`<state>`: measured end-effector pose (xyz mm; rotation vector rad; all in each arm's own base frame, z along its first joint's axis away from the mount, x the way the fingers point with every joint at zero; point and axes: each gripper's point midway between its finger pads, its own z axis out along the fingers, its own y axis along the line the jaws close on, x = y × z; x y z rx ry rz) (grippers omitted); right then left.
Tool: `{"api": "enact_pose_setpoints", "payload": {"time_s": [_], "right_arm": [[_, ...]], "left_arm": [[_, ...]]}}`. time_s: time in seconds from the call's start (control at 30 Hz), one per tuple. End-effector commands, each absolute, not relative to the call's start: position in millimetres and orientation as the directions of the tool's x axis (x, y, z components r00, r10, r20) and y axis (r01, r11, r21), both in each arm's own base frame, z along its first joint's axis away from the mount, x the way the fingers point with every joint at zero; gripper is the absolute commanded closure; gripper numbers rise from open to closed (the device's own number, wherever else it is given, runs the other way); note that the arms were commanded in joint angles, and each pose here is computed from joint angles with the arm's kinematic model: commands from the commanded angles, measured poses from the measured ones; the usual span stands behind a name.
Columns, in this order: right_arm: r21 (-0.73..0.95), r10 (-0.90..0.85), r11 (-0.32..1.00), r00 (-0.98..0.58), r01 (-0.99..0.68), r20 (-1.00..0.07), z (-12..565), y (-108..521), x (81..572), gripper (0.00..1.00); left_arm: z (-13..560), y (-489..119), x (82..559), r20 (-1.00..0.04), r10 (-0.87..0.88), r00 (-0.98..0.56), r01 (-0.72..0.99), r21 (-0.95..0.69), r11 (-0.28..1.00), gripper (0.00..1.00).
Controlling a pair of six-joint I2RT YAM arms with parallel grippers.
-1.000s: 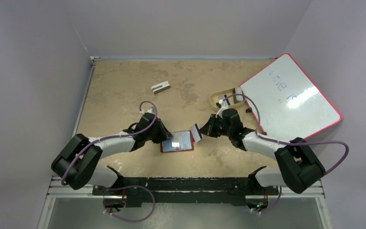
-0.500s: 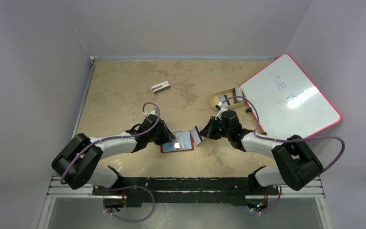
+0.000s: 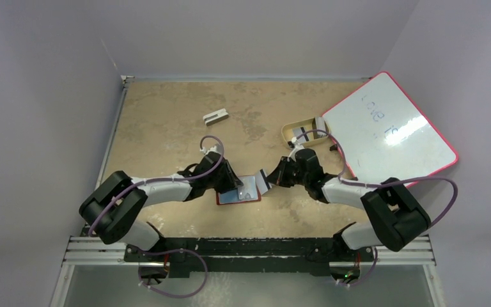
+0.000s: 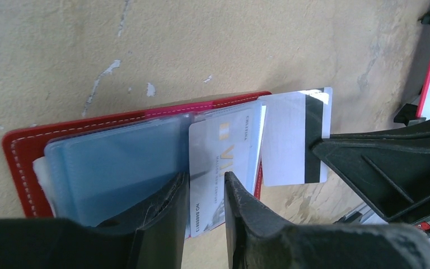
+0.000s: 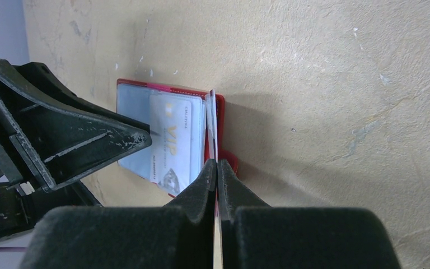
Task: Put the credit cards into the card holder
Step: Insert the credit card into the card holder.
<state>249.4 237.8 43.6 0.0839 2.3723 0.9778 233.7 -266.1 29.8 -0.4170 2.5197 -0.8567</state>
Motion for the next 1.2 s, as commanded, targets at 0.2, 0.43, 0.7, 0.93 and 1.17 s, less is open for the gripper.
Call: {"api": "enact_pose_setpoints", "payload": {"time_s": [0.2,0.43,0.7,0.93,1.17], "right_arm": [[0.661,0.268,0.735,-0.830,-0.152,-0.489,41,240,252,1.00],[0.656,0.265,0.740,-0.831,-0.150,-0.489,38,241,252,1.00],[0.614,0.247,0.777,-0.831,-0.137,-0.498,36,234,254,1.00],[0.552,0.283,0.827,-0.766,-0.111,-0.578,66,213,262,1.00],[0.549,0.289,0.826,-0.740,-0.128,-0.607,81,214,271,1.00]], "left_arm": [[52,-297,247,-0.329,-0.412,-0.850,-0.072,-0.701,0.709,0.71],[60,-309,248,-0.346,-0.381,-0.858,-0.019,-0.719,0.695,0.71],[61,-307,244,-0.330,-0.386,-0.862,-0.038,-0.716,0.697,0.71],[58,-285,240,-0.363,-0.380,-0.851,-0.067,-0.643,0.763,0.68],[65,-259,243,-0.411,-0.382,-0.828,-0.094,-0.569,0.817,0.67]]}}
